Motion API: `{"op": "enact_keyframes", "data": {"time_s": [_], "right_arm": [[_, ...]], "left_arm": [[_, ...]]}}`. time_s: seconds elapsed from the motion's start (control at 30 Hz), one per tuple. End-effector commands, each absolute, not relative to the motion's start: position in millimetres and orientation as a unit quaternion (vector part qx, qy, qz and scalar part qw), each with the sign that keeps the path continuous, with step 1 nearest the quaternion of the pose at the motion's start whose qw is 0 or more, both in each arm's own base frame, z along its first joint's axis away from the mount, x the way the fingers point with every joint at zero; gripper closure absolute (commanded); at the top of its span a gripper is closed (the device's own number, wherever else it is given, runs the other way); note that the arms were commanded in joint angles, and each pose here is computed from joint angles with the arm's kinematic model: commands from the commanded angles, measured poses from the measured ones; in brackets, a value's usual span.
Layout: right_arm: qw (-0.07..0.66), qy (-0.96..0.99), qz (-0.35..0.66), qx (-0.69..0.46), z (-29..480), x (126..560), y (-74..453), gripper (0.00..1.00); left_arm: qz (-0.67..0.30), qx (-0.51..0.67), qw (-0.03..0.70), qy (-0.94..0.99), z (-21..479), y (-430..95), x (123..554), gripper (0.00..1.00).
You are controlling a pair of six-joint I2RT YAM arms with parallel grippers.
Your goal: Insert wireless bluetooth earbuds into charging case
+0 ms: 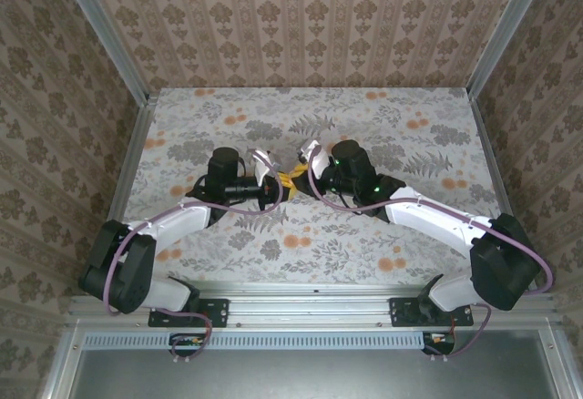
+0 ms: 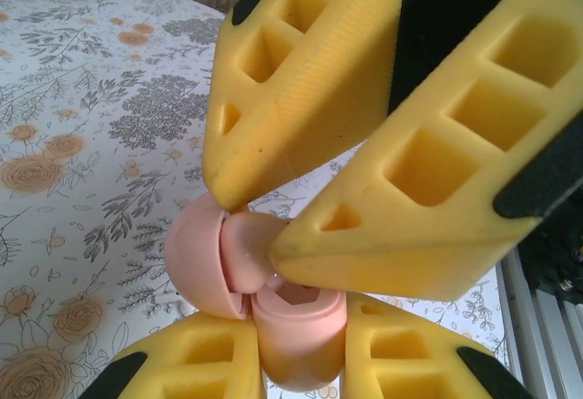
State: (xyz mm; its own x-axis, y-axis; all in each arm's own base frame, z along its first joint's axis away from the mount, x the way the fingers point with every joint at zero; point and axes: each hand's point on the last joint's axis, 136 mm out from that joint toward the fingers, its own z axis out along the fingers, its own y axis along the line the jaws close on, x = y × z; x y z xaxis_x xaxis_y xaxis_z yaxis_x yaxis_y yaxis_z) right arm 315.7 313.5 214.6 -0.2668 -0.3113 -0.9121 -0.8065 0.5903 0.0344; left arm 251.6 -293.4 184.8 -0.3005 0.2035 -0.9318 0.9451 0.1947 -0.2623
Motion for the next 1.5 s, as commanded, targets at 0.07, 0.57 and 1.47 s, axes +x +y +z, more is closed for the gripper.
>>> {"op": "enact_keyframes", "data": {"time_s": [0.07, 0.57, 1.47], "right_arm": [[0.471, 0.749, 0.272, -0.379, 217, 310, 320, 0.69], [0.488, 0.725, 0.35, -0.337, 265, 297, 303, 0.6], [0.288, 0.814, 0.464, -0.197, 256, 280, 302, 0.66]], "left_arm": [[-0.468, 0.449, 0.434, 0.625, 217, -298, 250, 0.81], [-0.447, 0.464, 0.446, 0.621, 212, -293, 246, 0.81], [-0.372, 0.524, 0.462, 0.612, 189, -288, 235, 0.81]]}}
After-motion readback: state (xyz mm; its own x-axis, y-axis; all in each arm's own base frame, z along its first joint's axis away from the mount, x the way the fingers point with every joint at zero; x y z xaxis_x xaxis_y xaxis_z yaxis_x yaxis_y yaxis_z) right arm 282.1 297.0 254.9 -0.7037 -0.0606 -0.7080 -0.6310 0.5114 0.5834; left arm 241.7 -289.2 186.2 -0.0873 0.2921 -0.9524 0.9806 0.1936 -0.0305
